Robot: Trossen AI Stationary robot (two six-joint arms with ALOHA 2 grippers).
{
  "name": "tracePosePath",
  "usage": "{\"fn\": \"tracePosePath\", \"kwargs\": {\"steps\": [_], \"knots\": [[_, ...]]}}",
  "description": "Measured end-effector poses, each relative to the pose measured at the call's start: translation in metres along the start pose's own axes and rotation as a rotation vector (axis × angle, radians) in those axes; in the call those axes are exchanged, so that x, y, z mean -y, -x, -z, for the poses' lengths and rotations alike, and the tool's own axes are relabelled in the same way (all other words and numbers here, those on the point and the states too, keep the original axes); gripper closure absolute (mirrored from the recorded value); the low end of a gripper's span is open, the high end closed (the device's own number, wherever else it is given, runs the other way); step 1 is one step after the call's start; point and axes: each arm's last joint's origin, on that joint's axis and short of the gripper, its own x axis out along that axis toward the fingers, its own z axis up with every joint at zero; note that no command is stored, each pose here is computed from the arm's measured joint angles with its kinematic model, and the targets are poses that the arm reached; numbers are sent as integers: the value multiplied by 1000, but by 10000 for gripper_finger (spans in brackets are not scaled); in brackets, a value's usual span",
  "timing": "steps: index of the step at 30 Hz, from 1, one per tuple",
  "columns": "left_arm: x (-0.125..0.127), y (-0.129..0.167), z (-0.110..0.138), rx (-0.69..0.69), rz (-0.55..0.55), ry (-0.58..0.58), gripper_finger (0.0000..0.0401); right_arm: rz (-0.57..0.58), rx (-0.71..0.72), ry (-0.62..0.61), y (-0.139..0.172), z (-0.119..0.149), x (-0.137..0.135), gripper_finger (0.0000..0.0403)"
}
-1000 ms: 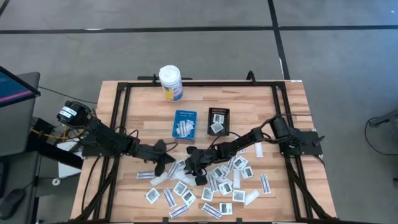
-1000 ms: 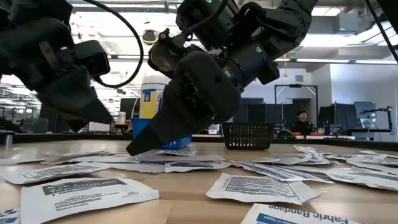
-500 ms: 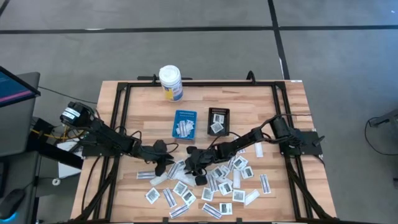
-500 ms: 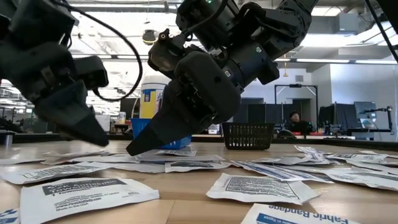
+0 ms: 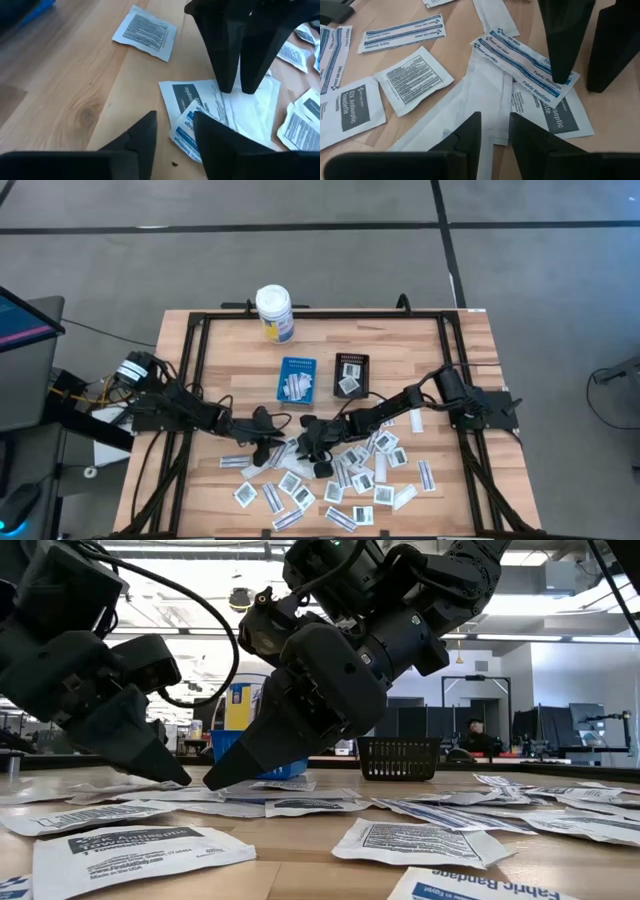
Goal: Pick & Place First Aid Supplies
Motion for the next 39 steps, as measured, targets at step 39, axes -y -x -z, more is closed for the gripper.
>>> {"fn": "tracePosePath", "kwargs": {"steps": [39], "knots": [[-17, -13, -73, 280, -160, -321, 397, -4, -43, -30, 0, 4, -4, 308]]}}
